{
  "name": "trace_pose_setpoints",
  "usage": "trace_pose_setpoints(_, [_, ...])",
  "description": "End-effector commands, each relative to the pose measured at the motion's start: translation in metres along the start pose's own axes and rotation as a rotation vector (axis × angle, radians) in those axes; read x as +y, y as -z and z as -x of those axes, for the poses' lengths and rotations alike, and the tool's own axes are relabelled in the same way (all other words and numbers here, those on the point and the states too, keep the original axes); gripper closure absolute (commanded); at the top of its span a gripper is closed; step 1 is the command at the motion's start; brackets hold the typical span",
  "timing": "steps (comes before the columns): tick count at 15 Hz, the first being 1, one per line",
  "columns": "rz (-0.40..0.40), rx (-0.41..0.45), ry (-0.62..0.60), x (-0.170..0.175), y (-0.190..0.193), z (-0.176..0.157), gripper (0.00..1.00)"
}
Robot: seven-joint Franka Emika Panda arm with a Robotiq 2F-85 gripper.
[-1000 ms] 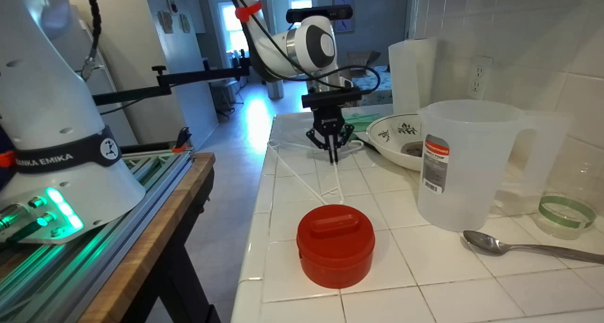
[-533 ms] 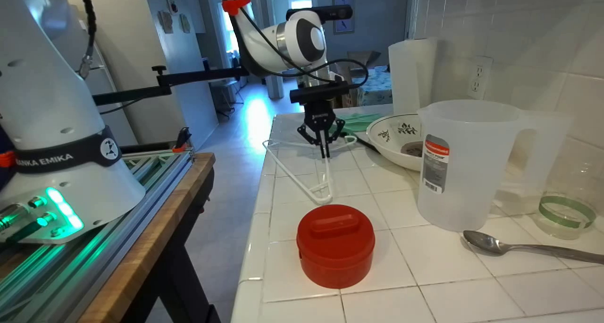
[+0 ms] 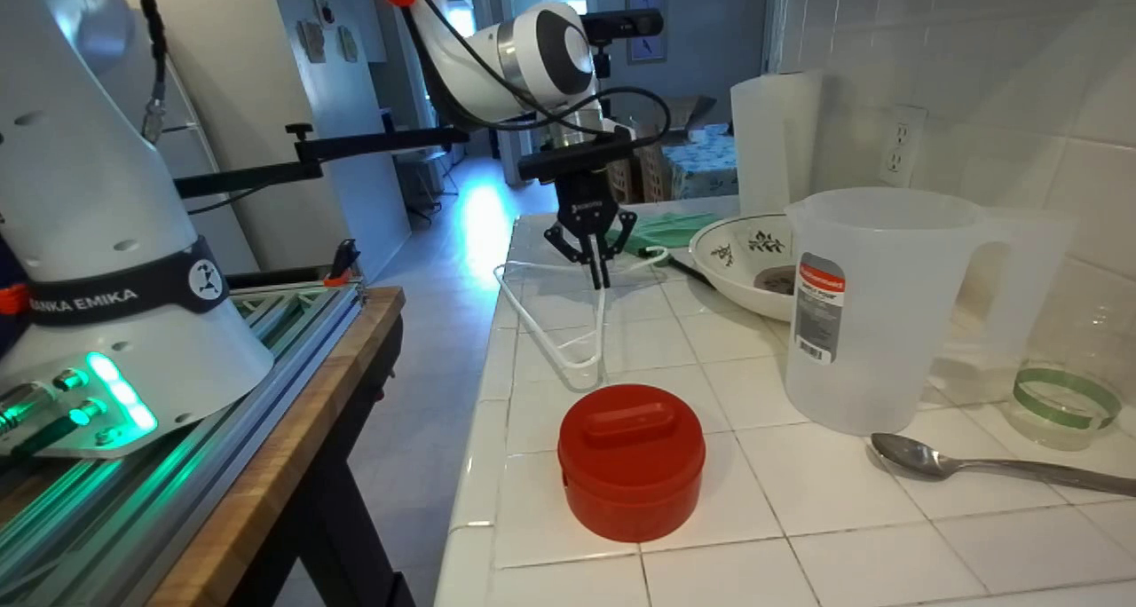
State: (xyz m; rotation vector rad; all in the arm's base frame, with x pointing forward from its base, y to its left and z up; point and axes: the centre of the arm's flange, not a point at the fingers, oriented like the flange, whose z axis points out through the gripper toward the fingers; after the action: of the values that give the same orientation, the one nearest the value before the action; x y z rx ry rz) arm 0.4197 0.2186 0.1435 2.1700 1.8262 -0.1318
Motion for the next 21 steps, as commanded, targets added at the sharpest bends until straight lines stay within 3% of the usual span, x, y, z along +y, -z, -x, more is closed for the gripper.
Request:
trace_pose_setpoints(1, [0.050, -0.035, -0.042, -0.011, 0.023, 0.018, 0.98])
trace_pose_setpoints(11, [0.138, -0.122, -0.087, -0.012, 0.057, 0.044, 0.98])
trace_pose_setpoints(21, [0.143, -0.138, -0.096, -0.011, 0.065, 0.051, 0.98])
